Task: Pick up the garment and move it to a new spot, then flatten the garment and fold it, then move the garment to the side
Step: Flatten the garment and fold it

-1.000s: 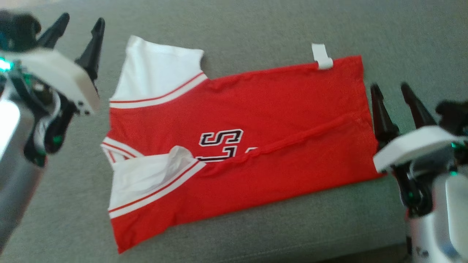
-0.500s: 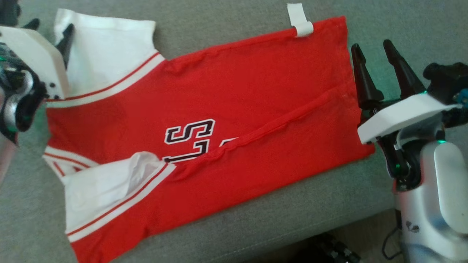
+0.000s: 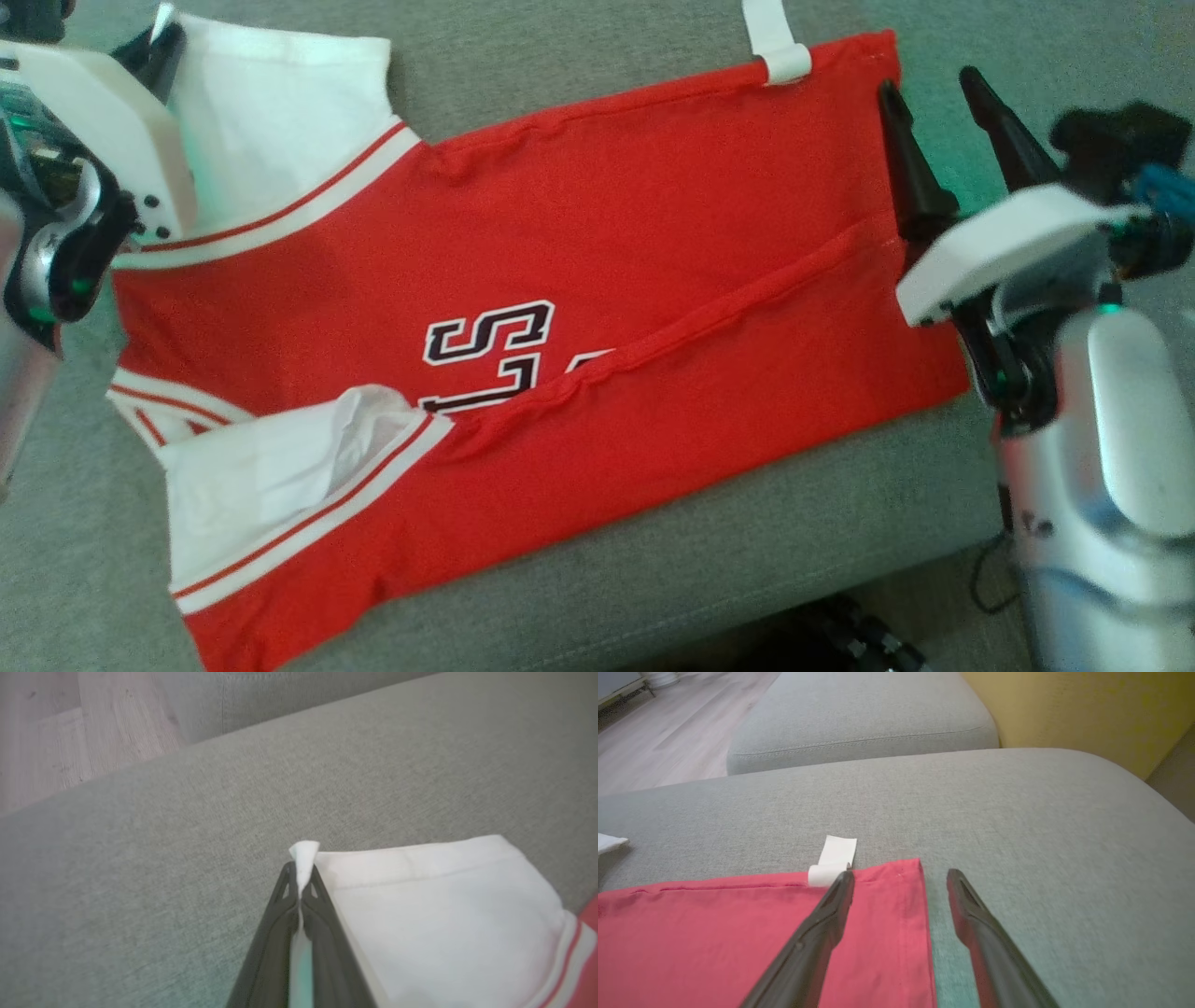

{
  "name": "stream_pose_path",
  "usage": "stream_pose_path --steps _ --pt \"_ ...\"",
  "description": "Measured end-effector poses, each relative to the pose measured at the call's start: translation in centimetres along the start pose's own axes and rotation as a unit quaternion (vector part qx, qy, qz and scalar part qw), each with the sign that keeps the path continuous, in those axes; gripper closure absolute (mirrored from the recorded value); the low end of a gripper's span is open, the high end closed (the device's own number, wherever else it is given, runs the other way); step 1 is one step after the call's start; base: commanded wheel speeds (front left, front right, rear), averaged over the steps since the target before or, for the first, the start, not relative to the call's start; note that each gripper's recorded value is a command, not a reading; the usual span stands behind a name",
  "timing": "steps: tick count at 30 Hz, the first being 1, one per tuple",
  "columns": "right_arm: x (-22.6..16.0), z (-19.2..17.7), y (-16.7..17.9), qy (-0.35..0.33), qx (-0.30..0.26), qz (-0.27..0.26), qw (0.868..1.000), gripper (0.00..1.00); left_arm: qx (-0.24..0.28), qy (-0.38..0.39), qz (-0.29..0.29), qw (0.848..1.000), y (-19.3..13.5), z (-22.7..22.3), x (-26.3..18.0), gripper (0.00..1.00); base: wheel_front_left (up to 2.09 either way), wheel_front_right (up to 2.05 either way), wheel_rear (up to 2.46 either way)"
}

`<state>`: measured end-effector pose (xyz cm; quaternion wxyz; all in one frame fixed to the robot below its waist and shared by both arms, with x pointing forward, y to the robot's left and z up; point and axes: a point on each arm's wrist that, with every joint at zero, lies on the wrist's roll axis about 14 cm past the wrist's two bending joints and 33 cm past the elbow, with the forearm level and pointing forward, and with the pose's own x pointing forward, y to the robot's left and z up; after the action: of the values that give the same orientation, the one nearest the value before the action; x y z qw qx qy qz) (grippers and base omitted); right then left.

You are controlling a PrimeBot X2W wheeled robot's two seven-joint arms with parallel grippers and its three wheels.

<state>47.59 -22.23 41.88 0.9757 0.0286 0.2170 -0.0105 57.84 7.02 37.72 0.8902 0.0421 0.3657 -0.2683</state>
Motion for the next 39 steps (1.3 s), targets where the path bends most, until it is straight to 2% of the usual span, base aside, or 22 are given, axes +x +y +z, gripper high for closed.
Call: stream_pose_path --steps 5,13,20,21,22,23,24,26,27,29,34,39 --pt "1.6 -0.8 0.6 0.054 -0.025 0.007 0.998 0.00 0.019 -0.055 0.000 0.998 -0.3 2.0 -1.8 1.00 0.00 0.00 0.00" --pt "3.8 -0.5 -1.7 0.099 -0.060 -0.017 0.993 0.00 0.024 -0.117 -0.012 0.993 -1.6 3.7 -4.8 1.00 0.00 0.00 0.00" --pt "4.9 -2.9 -1.1 0.157 -0.048 -0.007 0.986 0.00 0.021 -0.127 -0.017 0.991 -2.2 3.1 -6.3 1.00 0.00 0.00 0.00" --pt "5.1 -2.9 -1.2 0.160 -0.046 -0.006 0.986 0.14 0.022 -0.129 -0.018 0.991 -2.2 3.1 -6.4 1.00 0.00 0.00 0.00" --pt "5.2 -2.9 -1.2 0.161 -0.048 -0.005 0.986 0.41 0.023 -0.132 -0.020 0.991 -2.3 3.2 -6.5 1.00 0.00 0.00 0.00" --pt "5.4 -2.7 -1.2 0.162 -0.051 -0.003 0.985 0.51 0.024 -0.135 -0.022 0.990 -2.5 3.4 -6.6 1.00 0.00 0.00 0.00" --pt "5.6 -2.6 -1.0 0.163 -0.051 0.000 0.985 0.51 0.025 -0.137 -0.023 0.990 -2.6 3.5 -6.8 1.00 0.00 0.00 0.00" --pt "5.7 -2.6 -0.6 0.166 -0.051 0.007 0.985 0.59 0.027 -0.141 -0.024 0.989 -2.7 3.6 -7.0 1.00 0.00 0.00 0.00" --pt "5.7 -2.8 -0.4 0.169 -0.055 0.011 0.984 0.69 0.026 -0.142 -0.023 0.989 -2.7 3.7 -7.1 1.00 0.00 0.00 0.00" --pt "5.7 -2.8 -0.4 0.171 -0.055 0.013 0.984 1.00 0.024 -0.143 -0.024 0.989 -2.8 3.7 -7.3 1.00 0.00 0.00 0.00" --pt "5.6 -1.9 -0.5 0.155 -0.054 0.015 0.986 1.00 0.017 -0.146 -0.022 0.989 -3.1 3.1 -7.7 1.00 0.00 0.00 0.00" --pt "4.9 0.9 0.0 0.093 -0.053 0.020 0.994 1.00 0.006 -0.169 -0.022 0.985 -3.6 3.3 -9.5 1.00 0.00 0.00 0.00"
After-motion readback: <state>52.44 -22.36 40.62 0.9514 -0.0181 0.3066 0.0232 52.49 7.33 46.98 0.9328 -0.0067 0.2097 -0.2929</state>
